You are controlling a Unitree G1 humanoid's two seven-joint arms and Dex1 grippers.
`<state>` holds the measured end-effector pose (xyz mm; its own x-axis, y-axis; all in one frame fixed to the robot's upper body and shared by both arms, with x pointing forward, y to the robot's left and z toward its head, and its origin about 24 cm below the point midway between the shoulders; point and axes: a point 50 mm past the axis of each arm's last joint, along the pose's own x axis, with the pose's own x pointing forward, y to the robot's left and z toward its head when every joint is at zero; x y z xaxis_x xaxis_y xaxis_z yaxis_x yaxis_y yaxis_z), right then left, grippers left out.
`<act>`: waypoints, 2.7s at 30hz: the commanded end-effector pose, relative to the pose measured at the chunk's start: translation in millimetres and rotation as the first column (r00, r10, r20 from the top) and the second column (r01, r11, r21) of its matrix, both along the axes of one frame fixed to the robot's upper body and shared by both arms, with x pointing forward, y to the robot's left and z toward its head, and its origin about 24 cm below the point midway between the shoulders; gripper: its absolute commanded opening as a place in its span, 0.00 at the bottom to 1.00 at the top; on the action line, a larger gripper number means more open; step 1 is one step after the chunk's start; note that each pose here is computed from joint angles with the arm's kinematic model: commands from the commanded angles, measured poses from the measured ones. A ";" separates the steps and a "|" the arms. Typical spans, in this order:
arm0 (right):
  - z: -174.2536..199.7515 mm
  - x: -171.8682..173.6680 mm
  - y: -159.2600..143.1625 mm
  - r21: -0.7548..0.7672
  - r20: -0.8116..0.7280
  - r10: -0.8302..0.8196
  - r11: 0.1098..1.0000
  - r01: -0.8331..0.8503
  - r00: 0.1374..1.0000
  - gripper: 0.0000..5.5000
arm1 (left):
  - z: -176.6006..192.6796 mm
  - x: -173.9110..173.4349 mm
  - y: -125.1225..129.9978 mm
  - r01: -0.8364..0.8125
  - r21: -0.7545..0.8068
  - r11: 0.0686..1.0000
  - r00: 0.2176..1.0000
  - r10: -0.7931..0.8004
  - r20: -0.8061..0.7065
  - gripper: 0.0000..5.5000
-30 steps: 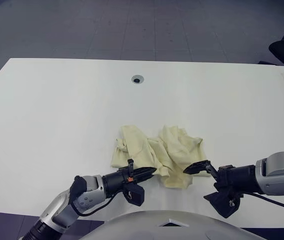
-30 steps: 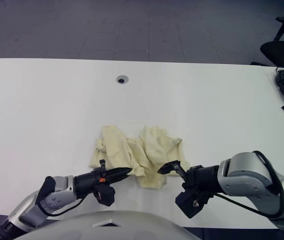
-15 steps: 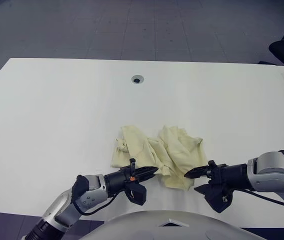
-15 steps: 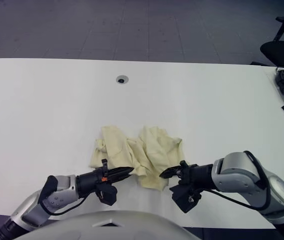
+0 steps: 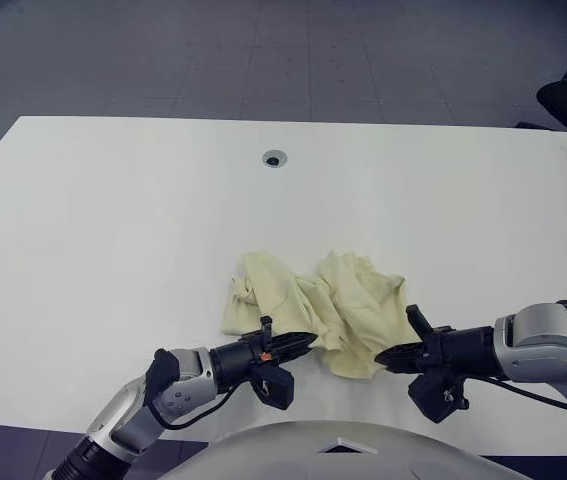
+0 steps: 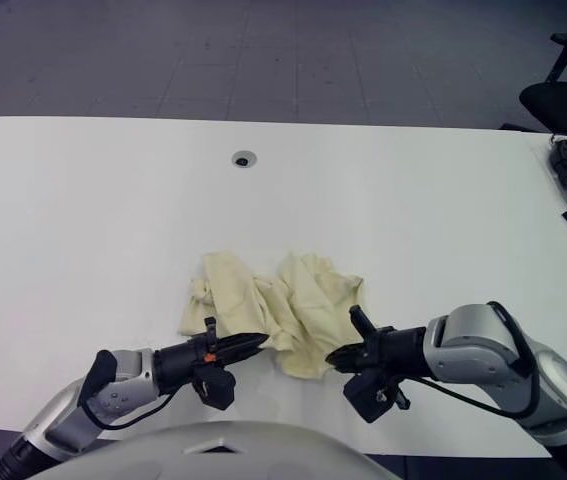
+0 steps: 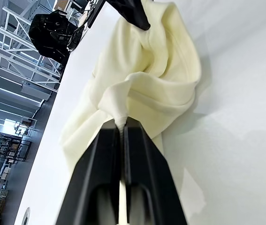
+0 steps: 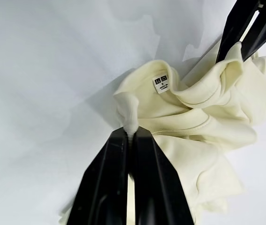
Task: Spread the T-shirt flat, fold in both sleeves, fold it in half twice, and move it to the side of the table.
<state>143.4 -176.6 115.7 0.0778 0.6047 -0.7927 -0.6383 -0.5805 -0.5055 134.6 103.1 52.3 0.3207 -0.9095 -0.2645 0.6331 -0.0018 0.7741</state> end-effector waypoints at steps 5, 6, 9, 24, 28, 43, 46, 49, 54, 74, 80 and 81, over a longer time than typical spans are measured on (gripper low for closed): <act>26.7 14.3 -17.3 0.175 -0.003 -0.209 0.963 0.206 0.978 0.00 | 23.8 3.7 11.3 -0.045 -0.109 0.993 0.998 0.039 -0.048 0.00; 31.6 15.0 -22.1 0.204 -0.010 -0.251 0.947 0.248 0.968 0.00 | 28.8 6.0 16.1 -0.057 -0.122 0.991 0.997 0.050 -0.058 0.00; 44.2 14.0 -36.2 0.273 -0.035 -0.356 0.895 0.352 0.934 0.00 | 42.4 13.4 32.9 -0.103 -0.138 0.985 0.992 0.092 -0.082 0.00; 79.2 -45.8 -44.2 0.139 -0.310 -0.485 0.828 0.544 0.818 0.00 | 80.7 -11.8 71.1 -0.008 -0.011 1.000 0.933 0.003 -0.360 0.00; 67.6 -60.4 -34.9 0.060 -0.418 -0.473 0.837 0.543 0.775 0.00 | 75.4 -31.8 71.2 0.077 0.036 0.996 0.849 -0.046 -0.526 0.00; -22.3 -21.9 -17.1 -0.174 -0.557 -0.543 0.816 0.552 0.628 0.00 | -10.9 -17.8 65.1 -0.018 0.397 0.918 0.854 0.221 -0.471 0.00; -44.8 4.8 -13.3 -0.221 -0.546 -0.581 0.795 0.565 0.603 0.00 | -21.6 3.9 65.1 -0.101 0.412 0.906 0.858 0.289 -0.425 0.00; -71.3 23.0 -17.3 -0.299 -0.546 -0.643 0.749 0.592 0.538 0.00 | -33.2 30.8 64.4 -0.143 0.410 0.901 0.863 0.317 -0.394 0.00; -105.0 55.6 -35.0 -0.354 -0.501 -0.758 0.621 0.700 0.418 0.00 | -57.6 77.1 60.0 -0.229 0.453 0.862 0.862 0.396 -0.318 0.00; -31.4 204.1 -33.0 0.639 -0.041 -0.912 0.290 0.712 0.409 0.00 | -13.5 224.4 9.2 -0.692 -0.050 0.720 0.722 0.689 -0.067 0.00; 53.2 180.6 -49.7 0.682 0.193 -0.821 0.506 0.528 0.537 0.00 | 42.1 233.7 29.5 -0.535 -0.122 0.836 0.841 0.540 0.016 0.00; 68.8 172.0 -52.4 0.662 0.252 -0.790 0.562 0.497 0.559 0.00 | 54.1 230.7 40.4 -0.496 -0.102 0.863 0.864 0.502 0.044 0.00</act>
<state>330.2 -219.6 158.0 0.8838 0.4513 -0.1233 -0.3244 0.4014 -0.8565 362.0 116.6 74.5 0.7668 -0.6198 -0.1669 0.5100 0.4305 0.7446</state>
